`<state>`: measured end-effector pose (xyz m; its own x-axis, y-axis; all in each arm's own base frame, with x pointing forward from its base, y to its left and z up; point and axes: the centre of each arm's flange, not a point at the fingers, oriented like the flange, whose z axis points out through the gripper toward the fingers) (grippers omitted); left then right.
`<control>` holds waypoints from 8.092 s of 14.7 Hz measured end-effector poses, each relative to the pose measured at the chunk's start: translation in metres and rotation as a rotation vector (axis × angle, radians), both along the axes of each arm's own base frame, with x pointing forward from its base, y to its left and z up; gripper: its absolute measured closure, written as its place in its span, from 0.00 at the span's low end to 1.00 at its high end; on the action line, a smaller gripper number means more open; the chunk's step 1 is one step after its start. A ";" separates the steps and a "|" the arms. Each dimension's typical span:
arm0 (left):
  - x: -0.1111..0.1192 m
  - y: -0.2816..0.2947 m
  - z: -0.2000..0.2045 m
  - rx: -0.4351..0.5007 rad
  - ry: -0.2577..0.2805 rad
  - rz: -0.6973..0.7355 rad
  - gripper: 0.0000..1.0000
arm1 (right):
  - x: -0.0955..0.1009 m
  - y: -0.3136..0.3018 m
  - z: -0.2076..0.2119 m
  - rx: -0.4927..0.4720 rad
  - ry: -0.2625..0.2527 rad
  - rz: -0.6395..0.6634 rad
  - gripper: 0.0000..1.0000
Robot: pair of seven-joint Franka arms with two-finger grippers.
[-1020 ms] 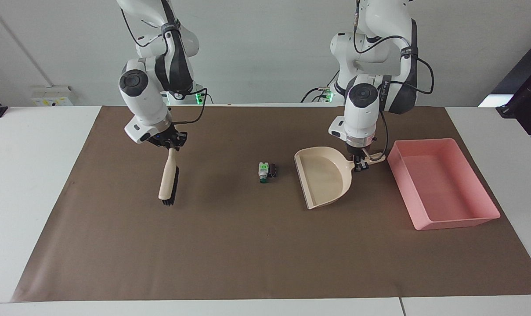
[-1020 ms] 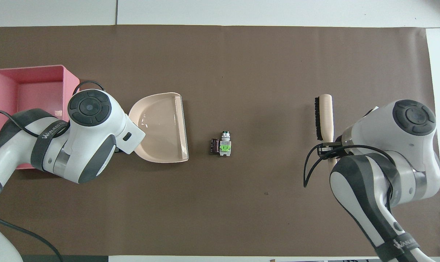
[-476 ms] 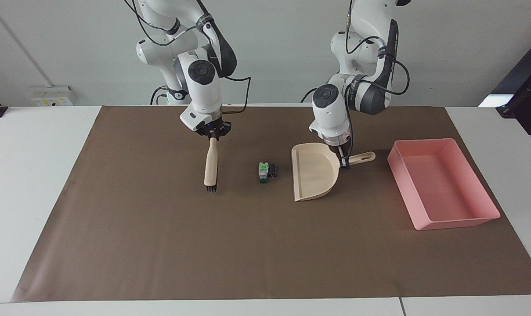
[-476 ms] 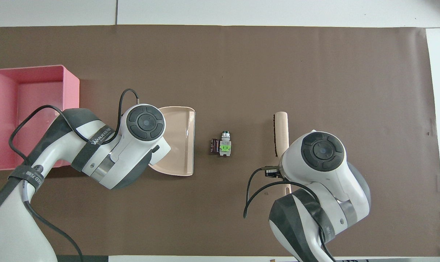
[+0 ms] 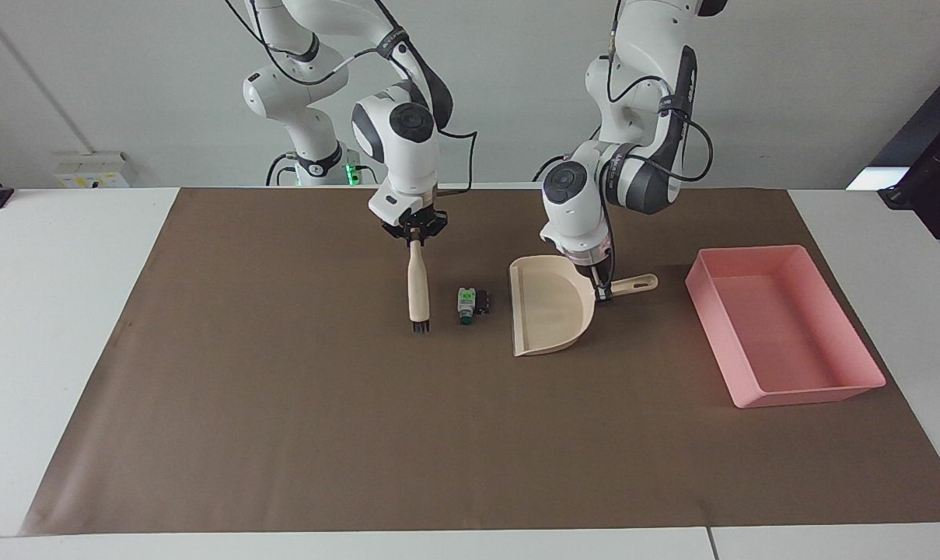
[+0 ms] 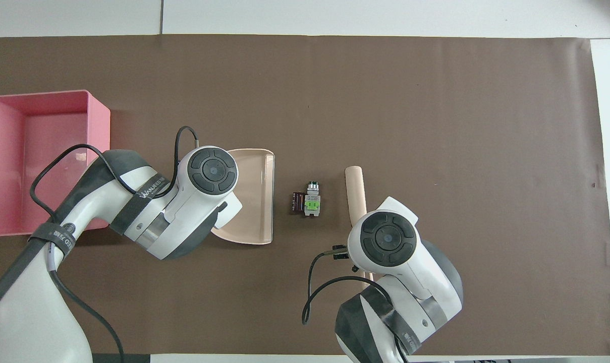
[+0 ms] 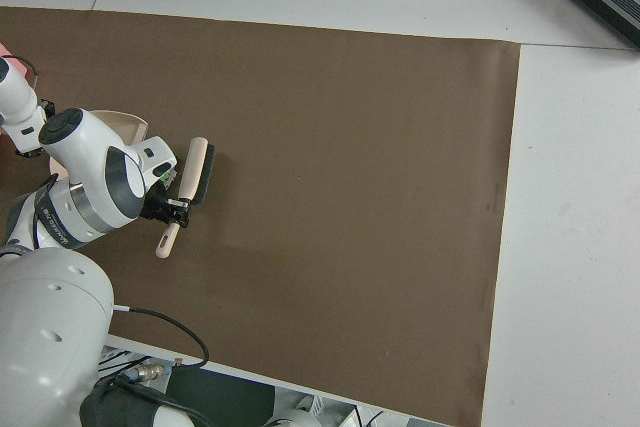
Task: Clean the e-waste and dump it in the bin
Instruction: 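Sweep the component into the dustpan with the brush in the right gripper, then carry the dustpan to the pink bin while the right gripper withdraws the brush, then tip the dustpan over the pink bin with the left gripper, then bring the dustpan back to the table while the right gripper releases the brush, then set the dustpan down beside the bin and open the left gripper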
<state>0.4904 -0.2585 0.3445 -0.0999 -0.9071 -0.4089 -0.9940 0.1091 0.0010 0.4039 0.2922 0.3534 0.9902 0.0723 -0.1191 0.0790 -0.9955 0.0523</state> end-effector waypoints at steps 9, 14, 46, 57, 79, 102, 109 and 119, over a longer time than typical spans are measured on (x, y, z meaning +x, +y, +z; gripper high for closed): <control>-0.001 -0.002 -0.003 0.015 -0.008 0.004 0.68 | 0.004 0.106 -0.020 0.085 -0.013 -0.032 0.74; -0.001 -0.002 -0.004 0.018 -0.007 0.006 0.68 | -0.009 0.155 -0.023 0.371 0.018 -0.071 0.74; 0.059 0.244 0.147 -0.147 -0.094 0.125 0.68 | 0.078 -0.319 0.076 0.064 0.119 -0.112 0.74; 0.088 0.409 0.158 0.121 -0.066 0.141 0.68 | 0.057 -0.404 0.001 -0.042 0.040 -0.033 0.74; 0.079 0.329 0.198 0.501 -0.011 0.058 0.68 | 0.047 -0.414 -0.018 -0.015 0.038 -0.042 0.74; 0.034 0.059 -0.005 0.034 0.071 -0.071 0.68 | 0.114 -0.292 0.243 -0.003 -0.091 -0.147 0.00; 0.033 0.060 -0.007 0.031 0.053 -0.026 0.68 | 0.137 -0.308 0.280 0.016 -0.055 -0.186 0.00; 0.027 0.057 -0.012 0.023 0.008 0.057 0.64 | 0.120 -0.319 0.285 0.031 -0.054 -0.210 0.00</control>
